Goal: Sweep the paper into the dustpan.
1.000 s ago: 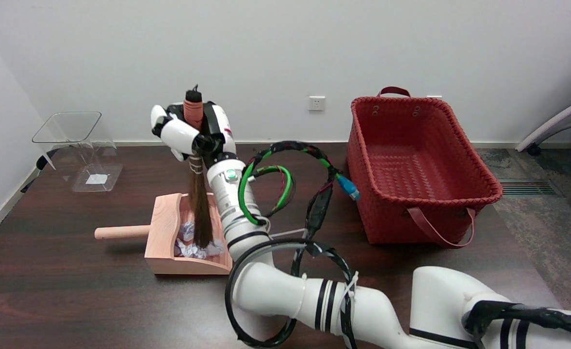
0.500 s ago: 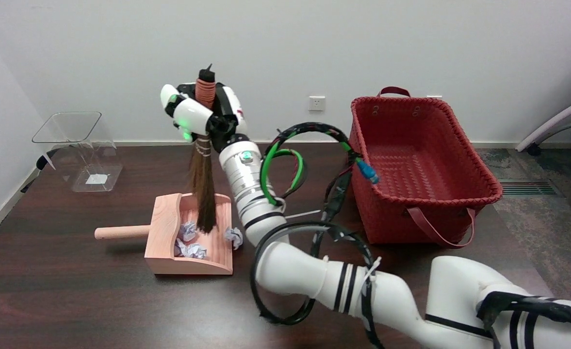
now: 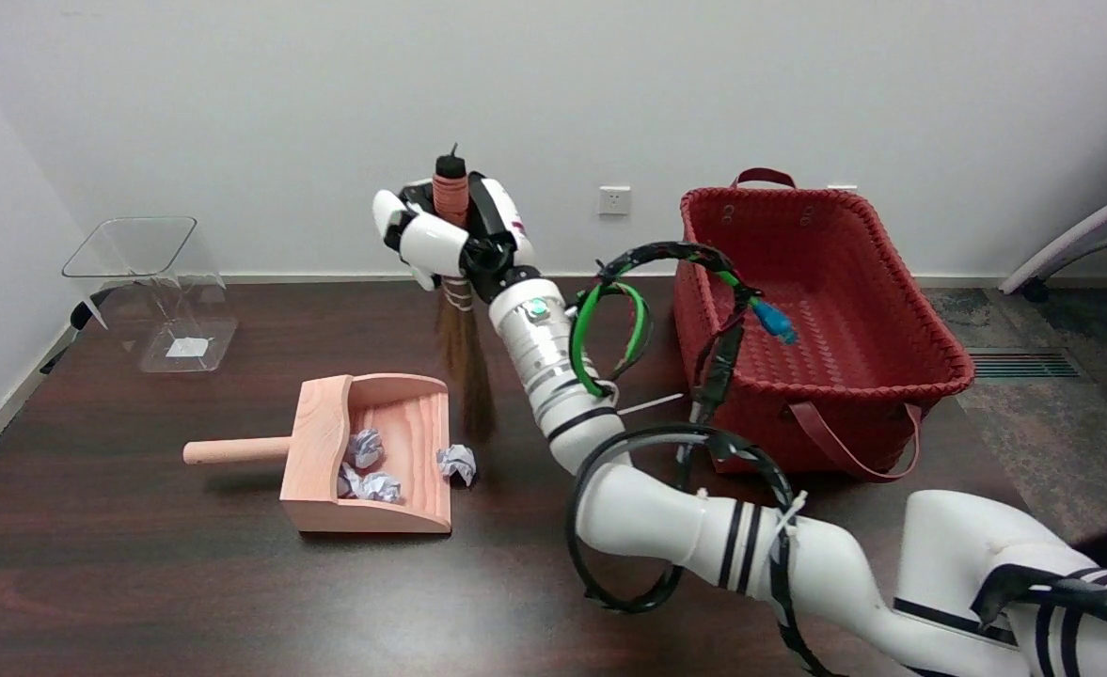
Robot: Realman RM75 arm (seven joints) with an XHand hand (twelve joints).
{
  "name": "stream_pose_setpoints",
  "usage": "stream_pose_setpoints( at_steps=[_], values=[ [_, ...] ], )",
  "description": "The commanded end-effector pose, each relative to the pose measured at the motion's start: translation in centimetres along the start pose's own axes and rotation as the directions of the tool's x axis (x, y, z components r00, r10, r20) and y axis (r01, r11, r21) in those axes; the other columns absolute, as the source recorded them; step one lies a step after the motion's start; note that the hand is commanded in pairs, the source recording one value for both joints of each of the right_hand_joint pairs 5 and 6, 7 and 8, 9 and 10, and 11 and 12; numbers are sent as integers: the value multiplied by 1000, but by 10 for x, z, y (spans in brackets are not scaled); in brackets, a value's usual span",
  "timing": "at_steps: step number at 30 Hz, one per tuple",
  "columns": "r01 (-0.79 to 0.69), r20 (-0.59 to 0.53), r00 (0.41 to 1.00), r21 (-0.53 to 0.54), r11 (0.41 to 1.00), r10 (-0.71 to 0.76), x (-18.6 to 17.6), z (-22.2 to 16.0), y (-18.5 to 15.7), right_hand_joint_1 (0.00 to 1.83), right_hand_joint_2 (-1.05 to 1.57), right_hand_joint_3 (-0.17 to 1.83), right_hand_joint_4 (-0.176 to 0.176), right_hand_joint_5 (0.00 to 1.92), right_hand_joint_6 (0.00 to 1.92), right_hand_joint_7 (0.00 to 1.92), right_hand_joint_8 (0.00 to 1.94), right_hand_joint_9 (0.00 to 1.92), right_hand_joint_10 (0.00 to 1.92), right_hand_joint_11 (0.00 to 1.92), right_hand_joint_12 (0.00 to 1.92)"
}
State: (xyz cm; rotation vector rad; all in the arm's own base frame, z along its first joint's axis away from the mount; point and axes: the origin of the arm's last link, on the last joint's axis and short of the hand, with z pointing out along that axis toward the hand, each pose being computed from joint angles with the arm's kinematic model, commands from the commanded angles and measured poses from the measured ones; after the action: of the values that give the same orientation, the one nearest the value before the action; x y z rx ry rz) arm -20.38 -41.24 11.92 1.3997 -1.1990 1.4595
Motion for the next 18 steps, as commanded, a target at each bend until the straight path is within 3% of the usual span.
stream_pose_setpoints(
  at_steps=[1, 9, 18],
  values=[
    [462, 70, 886, -44, 886, -459, 34, -45, 27, 1096, 1571, 898, 0, 1920, 1920, 1920, 1920, 1920, 1920, 1731, 1731],
    [453, 128, 890, -140, 881, -437, -16, -81, 54, 1105, 1571, 874, 0, 1920, 1920, 1920, 1920, 1920, 1920, 1730, 1730],
    [430, 145, 902, -203, 879, -408, -44, -83, 75, 1108, 1571, 876, 0, 1920, 1920, 1920, 1920, 1920, 1920, 1731, 1731]
  ],
)
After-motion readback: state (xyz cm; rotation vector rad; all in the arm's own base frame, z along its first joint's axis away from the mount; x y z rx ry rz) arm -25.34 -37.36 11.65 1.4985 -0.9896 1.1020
